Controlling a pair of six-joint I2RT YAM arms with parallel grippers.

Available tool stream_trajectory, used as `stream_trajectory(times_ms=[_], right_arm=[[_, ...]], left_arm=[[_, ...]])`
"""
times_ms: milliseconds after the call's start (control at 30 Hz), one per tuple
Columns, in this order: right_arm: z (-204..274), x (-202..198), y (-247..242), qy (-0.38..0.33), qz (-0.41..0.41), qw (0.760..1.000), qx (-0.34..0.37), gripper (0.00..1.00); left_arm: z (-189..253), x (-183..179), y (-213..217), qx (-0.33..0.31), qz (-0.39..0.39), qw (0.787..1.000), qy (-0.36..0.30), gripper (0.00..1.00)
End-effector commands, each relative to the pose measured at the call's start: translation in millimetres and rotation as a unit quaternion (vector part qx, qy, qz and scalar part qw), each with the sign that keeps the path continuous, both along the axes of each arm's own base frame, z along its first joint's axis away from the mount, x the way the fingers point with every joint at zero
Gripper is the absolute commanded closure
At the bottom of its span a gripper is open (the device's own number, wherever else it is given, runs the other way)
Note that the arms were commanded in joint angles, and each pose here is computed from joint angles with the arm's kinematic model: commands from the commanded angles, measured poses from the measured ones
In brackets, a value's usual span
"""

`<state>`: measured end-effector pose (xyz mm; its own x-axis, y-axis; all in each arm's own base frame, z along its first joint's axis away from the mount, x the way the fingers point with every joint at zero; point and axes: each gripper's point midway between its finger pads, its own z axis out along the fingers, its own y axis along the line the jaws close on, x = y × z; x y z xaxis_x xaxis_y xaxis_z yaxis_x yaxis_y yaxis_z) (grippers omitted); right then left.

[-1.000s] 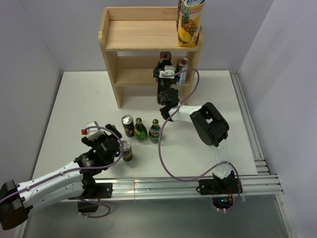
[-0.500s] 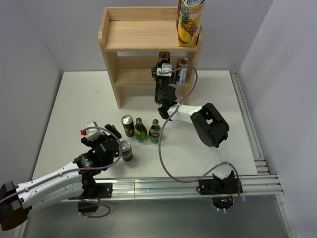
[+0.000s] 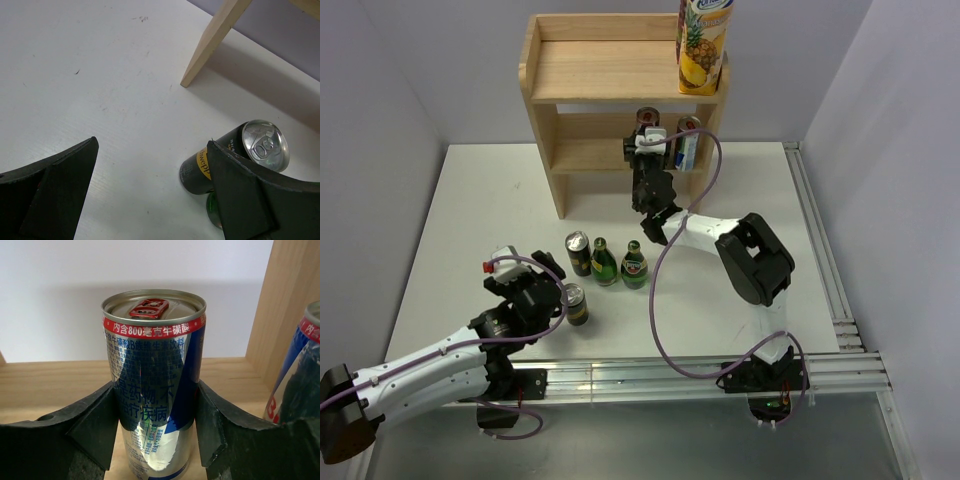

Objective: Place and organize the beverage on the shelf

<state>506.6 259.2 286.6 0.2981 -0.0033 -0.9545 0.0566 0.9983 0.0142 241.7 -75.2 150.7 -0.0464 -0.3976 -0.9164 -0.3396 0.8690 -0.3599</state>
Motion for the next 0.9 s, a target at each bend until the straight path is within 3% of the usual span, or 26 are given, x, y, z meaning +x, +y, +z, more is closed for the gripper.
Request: stream_trajectory(times_ms=[0,100,433,533,867], right_arm=[[-103.1,-16.2,20.4,0.135,0.009,0.987,-0.09,0.75],[-103.9,-17.2,19.5,0.137,0.006,0.987,-0.088,0.69],[-105.3,-20.8,18.7,0.14,0.003,0.986,-0.09,0.27],[-105.3,-21.4,18.6,0.139,0.002,0.986,-0.091,0.2],[-106.2,-26.1,16.8,0.141,-0.003,0.986,-0.09,0.16]], left_arm=[[17.1,1.8,-0.8,-0.021,0.011,1.0,-0.019,0.02],[16.8,1.4,-0.6,-0.021,0.011,1.0,-0.019,0.02],[17.8,0.9,-0.1,-0.024,0.012,0.999,-0.021,0.02],[16.7,0.6,0.4,-0.023,0.012,0.999,-0.02,0.02],[17.1,0.4,0.5,-0.023,0.013,0.999,-0.02,0.02]])
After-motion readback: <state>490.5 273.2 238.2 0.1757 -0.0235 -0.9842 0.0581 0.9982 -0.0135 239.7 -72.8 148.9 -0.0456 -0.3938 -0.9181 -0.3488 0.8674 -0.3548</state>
